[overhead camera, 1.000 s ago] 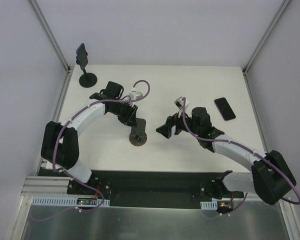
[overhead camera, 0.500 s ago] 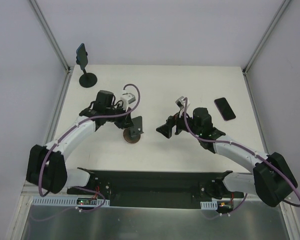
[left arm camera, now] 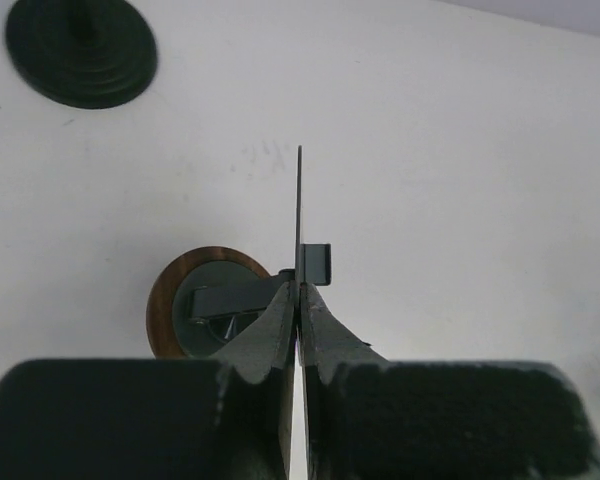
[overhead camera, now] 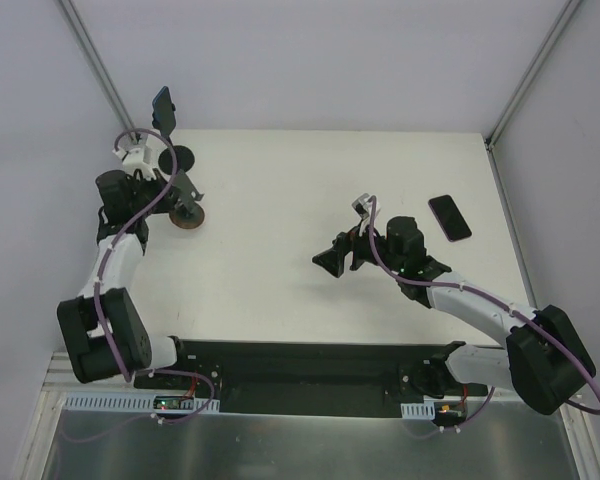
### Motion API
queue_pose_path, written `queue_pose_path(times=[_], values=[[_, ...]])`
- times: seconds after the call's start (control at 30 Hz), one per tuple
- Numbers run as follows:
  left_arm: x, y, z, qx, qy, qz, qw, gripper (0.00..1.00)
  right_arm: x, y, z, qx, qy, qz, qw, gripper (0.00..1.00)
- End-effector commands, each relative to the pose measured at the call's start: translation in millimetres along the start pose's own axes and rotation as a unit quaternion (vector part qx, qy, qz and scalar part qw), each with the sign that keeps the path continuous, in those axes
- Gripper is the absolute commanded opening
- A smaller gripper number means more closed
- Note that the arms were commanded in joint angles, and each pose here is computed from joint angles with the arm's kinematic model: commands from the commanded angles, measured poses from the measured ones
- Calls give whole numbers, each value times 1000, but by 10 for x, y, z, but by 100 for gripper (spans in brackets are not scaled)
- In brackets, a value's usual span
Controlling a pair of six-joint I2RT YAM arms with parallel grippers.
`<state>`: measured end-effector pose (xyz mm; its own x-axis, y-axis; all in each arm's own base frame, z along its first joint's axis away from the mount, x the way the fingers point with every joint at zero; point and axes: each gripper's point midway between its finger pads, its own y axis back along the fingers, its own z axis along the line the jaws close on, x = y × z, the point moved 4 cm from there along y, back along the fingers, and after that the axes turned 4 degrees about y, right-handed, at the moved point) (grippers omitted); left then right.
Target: Place the phone on the phone stand
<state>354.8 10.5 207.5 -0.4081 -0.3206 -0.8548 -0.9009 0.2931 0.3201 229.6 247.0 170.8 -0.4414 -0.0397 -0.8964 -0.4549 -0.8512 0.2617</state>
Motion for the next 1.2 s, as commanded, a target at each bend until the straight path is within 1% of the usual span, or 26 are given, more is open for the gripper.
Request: queue_pose_path(times=[0.0, 0.03, 0.1, 0.13, 0.2, 0.43, 0.57, 0.67, 0.87, 1.0, 1.03, 1.1, 1.17], values=[[-605, -146, 274, 21, -10, -83, 996, 0, -187, 17, 55, -13, 18, -40, 999, 96], [-596, -209, 383, 15, -15, -74, 997, 0, -186, 18, 45, -12, 17, -40, 999, 96], [-729, -231, 483, 5, -25, -76, 997, 0, -182, 25, 41, -11, 18, -40, 999, 96], [-695, -290, 572, -3, -32, -64, 997, 0, -195, 32, 38, -11, 17, -42, 999, 96], [-749, -309, 712, -18, -32, -64, 997, 0, -200, 37, 37, -12, 16, -44, 999, 96], [-654, -479, 1110, -54, -43, -39, 997, 0, -207, 54, 10, -9, 13, -48, 999, 96], [-668, -563, 1202, -58, -60, -41, 996, 0, -201, 47, 3, -12, 8, -47, 999, 96], [-702, -645, 1216, -41, -63, -42, 996, 0, -195, 48, 5, -13, 8, -48, 999, 96], [-688, -719, 1294, -47, -57, -49, 996, 0, -179, 37, -27, -10, 4, -47, 999, 96], [-672, -757, 1296, -46, -14, -81, 996, 0, -177, 27, -35, -9, 3, -46, 999, 96], [-683, -766, 1291, -48, 10, -90, 995, 0, -166, 26, -38, -8, 2, -45, 999, 96], [-610, -803, 1295, -41, 36, -85, 995, 0, -167, 23, -35, -10, 2, -45, 999, 96], [-607, -815, 1256, -27, 61, -97, 993, 0, -165, 22, -30, -11, 3, -45, 999, 96]])
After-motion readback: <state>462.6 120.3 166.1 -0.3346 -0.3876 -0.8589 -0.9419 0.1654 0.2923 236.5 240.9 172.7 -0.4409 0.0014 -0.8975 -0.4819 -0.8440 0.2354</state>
